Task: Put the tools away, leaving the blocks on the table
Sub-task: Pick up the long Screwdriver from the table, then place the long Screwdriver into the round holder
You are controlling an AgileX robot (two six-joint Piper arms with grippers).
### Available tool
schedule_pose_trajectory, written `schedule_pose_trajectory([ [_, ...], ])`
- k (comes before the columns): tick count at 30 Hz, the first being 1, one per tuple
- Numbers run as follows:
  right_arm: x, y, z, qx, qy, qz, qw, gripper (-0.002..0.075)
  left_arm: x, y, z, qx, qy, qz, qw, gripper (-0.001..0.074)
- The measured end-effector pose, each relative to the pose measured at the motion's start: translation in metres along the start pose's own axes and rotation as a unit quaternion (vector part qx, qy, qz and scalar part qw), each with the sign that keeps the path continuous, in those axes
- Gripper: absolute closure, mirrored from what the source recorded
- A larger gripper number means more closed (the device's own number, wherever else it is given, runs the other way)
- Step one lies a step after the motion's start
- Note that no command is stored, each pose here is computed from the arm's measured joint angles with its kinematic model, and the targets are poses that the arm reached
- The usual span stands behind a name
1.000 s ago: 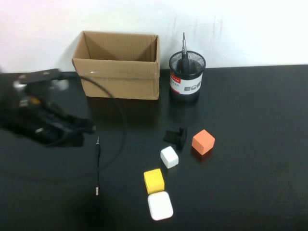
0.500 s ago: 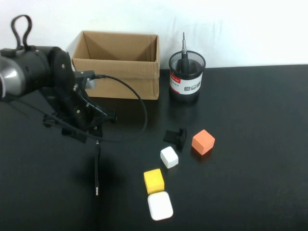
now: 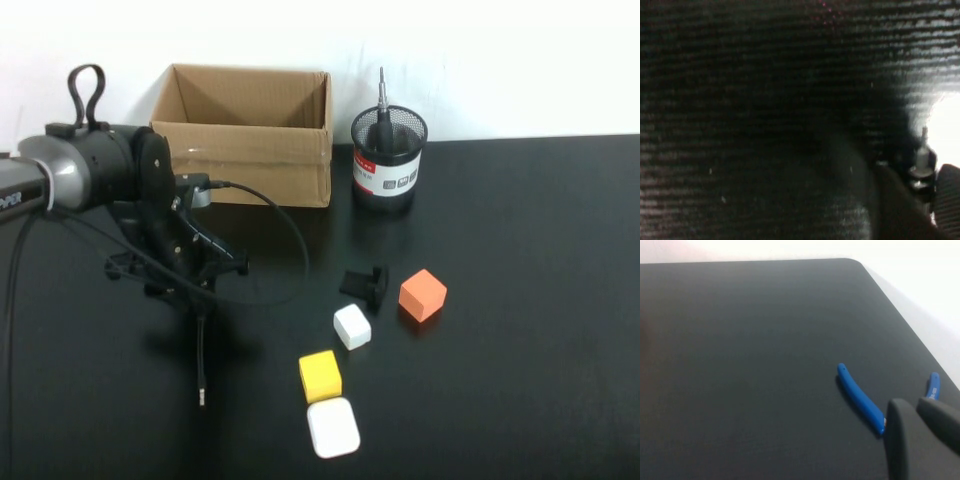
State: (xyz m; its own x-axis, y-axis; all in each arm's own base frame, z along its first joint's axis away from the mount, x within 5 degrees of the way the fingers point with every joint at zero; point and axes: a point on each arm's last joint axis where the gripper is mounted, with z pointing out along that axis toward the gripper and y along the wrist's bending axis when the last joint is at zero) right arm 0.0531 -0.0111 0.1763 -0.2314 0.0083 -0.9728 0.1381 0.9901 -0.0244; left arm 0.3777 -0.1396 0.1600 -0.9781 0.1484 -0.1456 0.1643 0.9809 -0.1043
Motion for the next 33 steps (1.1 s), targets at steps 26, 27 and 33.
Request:
schedule_pose_trajectory([
  [26,0.000,0.000,0.000,0.000,0.000,-0.001,1.000,0.0732,-0.016,-0.082,-0.180,0.179,-0.344,0.174,0.905,0.0683],
  [27,0.000,0.000,0.000,0.000,0.000,-0.001,1.000,0.0732,-0.018,-0.086,-0.183,0.175,-0.368,0.177,0.896,0.0683],
  [33,0.000,0.000,0.000,0.000,0.000,-0.001,1.000,0.0732,-0.032,-0.113,-0.182,0.161,-0.478,0.165,0.847,0.0683],
])
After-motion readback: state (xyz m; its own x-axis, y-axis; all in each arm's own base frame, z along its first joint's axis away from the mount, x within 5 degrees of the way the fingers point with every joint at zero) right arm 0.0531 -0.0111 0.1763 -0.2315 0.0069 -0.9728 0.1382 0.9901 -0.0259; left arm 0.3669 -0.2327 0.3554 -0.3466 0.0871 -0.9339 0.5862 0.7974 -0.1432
